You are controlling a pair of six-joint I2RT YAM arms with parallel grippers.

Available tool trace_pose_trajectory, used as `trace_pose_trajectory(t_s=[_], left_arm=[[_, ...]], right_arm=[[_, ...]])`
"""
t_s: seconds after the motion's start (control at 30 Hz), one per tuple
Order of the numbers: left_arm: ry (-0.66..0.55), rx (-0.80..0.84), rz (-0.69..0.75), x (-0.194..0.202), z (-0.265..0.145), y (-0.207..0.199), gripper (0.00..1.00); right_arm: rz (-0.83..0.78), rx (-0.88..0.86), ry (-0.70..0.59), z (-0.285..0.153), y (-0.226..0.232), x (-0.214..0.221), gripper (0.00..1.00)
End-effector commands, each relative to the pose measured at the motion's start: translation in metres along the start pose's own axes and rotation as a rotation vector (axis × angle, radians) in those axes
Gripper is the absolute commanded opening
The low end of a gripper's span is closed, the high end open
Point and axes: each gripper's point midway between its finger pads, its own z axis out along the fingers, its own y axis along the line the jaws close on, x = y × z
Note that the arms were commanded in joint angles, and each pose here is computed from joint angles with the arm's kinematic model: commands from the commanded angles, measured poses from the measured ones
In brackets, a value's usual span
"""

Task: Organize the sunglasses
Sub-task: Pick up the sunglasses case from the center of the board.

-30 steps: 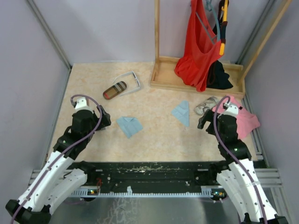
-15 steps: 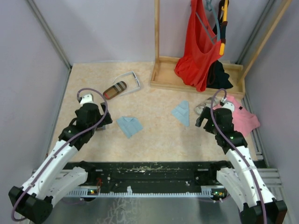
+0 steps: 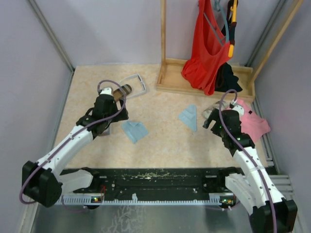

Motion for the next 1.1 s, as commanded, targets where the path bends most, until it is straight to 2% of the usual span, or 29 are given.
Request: trace_pose_trajectory(t_s=[0.0,0.27,0.47,0.6,1.07], left_arm=[[-0.028,0.103,0.044,-0.028,0.0,-0.033,0.98],[-0.03,0.174,0.114,-0.019,-0.048,-0.022,0.97],[-0.043,0.165,0.132,0.007,-0.055,-0.004,0.97],[-0.016,0.103,0.149,0.013,-0.053,0.009,0.97],[-0.039,0.162,0.137,0.013,-0.061,0.002,0.97]], right_arm=[[0.068,0.039,-0.116,0.013,0.008,-0.04,0.94],[0.053,0.173,-0.111,0.056,0.02,-0.081,0.94],[0.069,0.258,-0.107,0.094,0.023,-0.093,0.94],[0.064,0.341,-0.084,0.114,0.017,-0.093,0.93],[0.038,0.528,0.01,0.169,-0.006,-0.067,0.93]])
